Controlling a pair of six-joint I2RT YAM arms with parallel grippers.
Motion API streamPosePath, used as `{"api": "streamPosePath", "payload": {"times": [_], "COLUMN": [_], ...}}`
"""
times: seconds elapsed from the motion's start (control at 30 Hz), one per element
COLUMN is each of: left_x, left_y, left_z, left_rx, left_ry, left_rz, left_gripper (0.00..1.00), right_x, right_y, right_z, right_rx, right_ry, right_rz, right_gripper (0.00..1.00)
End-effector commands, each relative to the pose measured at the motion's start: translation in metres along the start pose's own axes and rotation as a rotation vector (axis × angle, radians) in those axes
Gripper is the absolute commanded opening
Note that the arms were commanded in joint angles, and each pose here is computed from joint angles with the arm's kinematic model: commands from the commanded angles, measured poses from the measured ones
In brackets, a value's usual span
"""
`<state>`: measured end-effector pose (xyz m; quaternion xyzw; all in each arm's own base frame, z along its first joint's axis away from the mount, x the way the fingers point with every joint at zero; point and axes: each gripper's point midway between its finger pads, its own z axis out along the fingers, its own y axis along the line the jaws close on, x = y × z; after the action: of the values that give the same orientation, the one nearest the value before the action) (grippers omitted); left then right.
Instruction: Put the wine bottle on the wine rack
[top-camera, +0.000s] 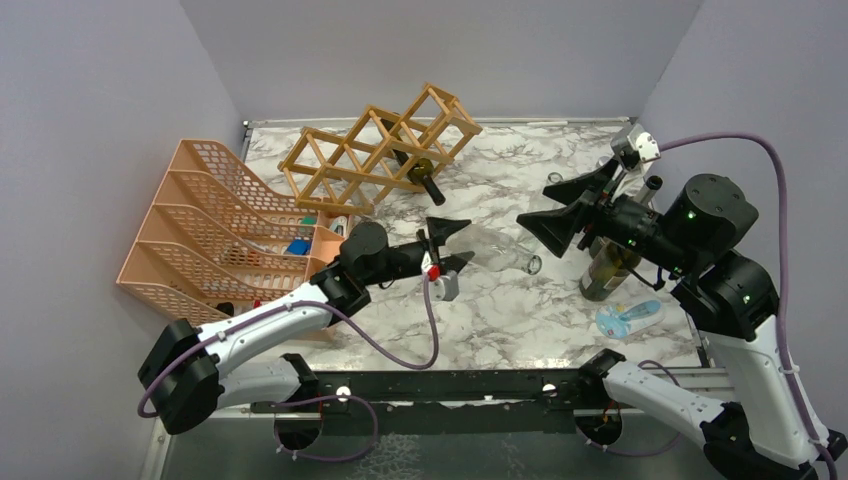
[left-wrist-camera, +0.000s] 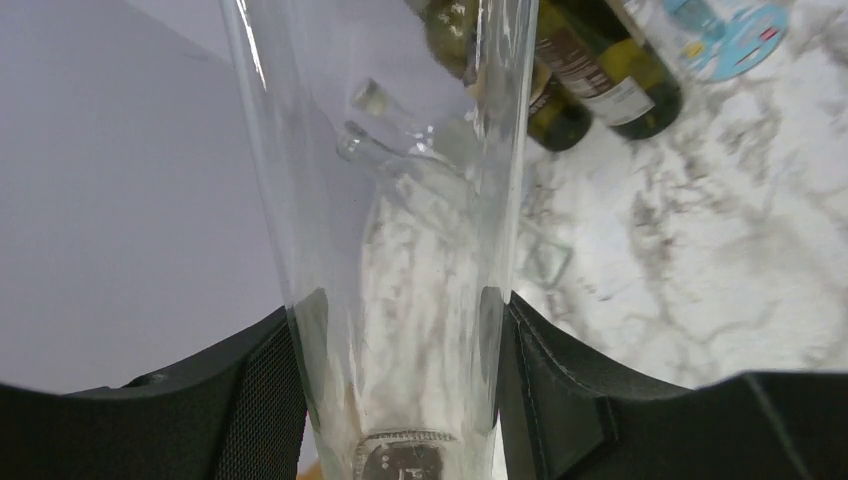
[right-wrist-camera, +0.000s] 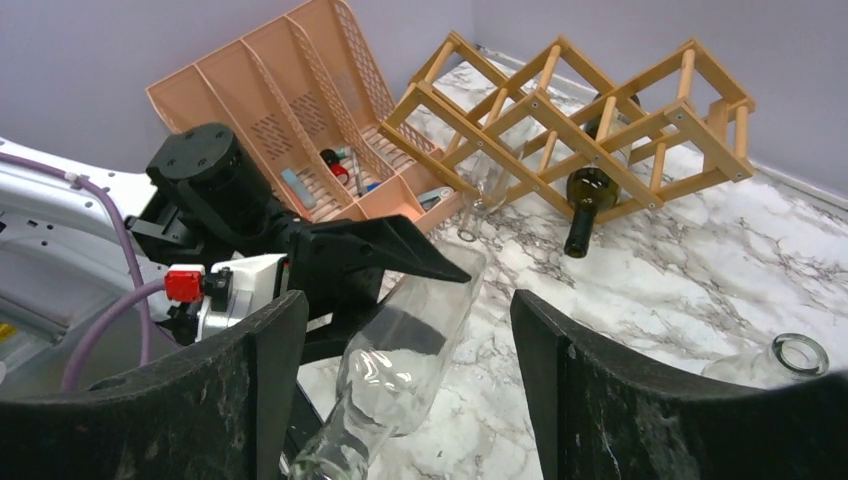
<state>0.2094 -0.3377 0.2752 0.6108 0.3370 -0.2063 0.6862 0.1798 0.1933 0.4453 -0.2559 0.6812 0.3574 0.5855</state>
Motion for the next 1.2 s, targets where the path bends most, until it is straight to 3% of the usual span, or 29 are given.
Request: {"api": "streamPosePath", "payload": {"times": [0.0, 0.2, 0.43, 0.87, 1.17], "left_x": [-0.029, -0.044, -0.047, -0.030, -0.018], "left_y": [0.050, 0.076, 0.092, 0.094, 0.094], "left_z": [0.017, 0.039, 0.047, 0.051, 0.051], "left_rx": [-0.028, 0.040, 0.074, 0.084, 0.105], "left_ry": [-0.025, 0.016, 0.059, 0.118, 0.177], "left_rz": [0.449, 0.721, 0.866, 0.873, 0.813], "left_gripper": [0.00, 0.00, 0.00, 0.00, 0.00], "right_x": [0.014, 0.029, 0.060, 0.127, 0.148], "right_y": [-0.012, -0.021, -0.031, -0.038, -0.042], "right_z": [-0.004, -0.002, 0.004, 0.018, 0.028], "right_rx": [0.060, 0.095, 0.126, 0.126, 0.133], "right_ry": [0.071, 0.110, 0.200, 0.390, 0.421], "right_rz": [-0.024, -0.014, 0.022, 0.130, 0.183], "right_gripper": [0.78, 0.79, 0.80, 0.79, 0.75]}}
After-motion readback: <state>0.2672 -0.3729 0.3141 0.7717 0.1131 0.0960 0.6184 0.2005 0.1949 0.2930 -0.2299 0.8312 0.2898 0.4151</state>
